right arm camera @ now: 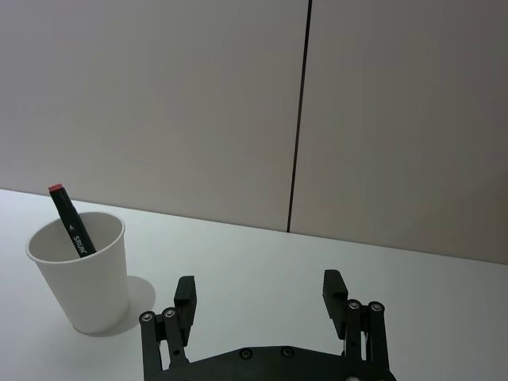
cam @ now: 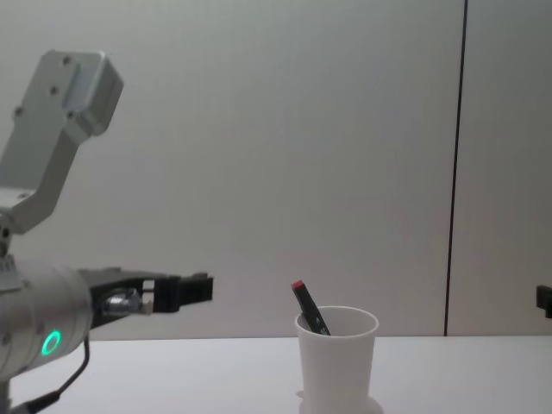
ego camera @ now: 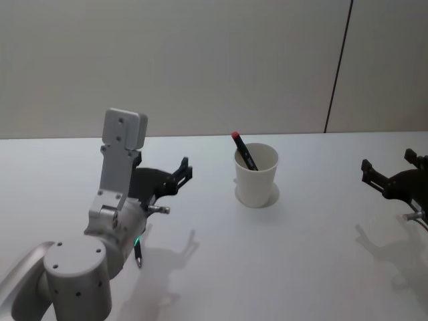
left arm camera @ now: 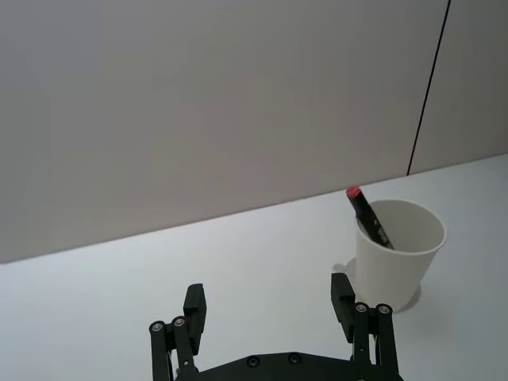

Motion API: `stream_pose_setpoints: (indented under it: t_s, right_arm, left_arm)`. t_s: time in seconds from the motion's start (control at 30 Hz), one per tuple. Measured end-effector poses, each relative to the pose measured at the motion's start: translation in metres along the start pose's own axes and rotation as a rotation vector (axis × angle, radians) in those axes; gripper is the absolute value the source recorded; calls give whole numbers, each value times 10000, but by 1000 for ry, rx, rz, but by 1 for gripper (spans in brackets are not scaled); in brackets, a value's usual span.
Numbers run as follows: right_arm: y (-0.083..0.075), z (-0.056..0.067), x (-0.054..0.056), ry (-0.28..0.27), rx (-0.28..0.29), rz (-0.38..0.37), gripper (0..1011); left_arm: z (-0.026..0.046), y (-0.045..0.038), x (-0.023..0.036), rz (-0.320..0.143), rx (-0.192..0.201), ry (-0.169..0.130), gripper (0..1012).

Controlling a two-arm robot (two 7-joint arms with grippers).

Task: Place the pen into the pen holder.

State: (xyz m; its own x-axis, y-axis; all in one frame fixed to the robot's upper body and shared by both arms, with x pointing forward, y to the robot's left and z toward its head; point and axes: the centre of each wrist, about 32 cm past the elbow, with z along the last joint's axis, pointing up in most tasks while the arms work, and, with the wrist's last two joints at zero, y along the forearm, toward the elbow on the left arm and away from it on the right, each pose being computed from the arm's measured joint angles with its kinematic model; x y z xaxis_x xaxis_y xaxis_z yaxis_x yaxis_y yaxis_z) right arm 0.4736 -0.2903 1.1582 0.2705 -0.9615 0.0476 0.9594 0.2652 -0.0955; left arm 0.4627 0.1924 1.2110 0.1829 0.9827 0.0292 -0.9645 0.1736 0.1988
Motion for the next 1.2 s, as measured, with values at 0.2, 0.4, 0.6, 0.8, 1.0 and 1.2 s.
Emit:
stream_pose_setpoints:
  t_s: [0.2,0.4,0.6,0.8,1.0,1.2]
  right_arm:
    - [0,0,0,0,0,0,1001]
    - [0,0,0,0,0,0,1002]
    - [0,0,0,0,0,0,1002]
    - [0,-1,0,0,0,0,1002]
    - [0,-1,0,0,0,0,1002]
    - [0,0,0,0,0,0,1002]
  left_arm:
    - [-20,47,30,27,81,16,1004]
    - [-48,77,64,51,161,22,1004]
    - [-73,89,102,64,229,24,1004]
    - [-117,76,142,69,293,23,1004]
    - [-183,36,188,67,345,27,1004]
    - [-252,-21,236,68,377,39,1004]
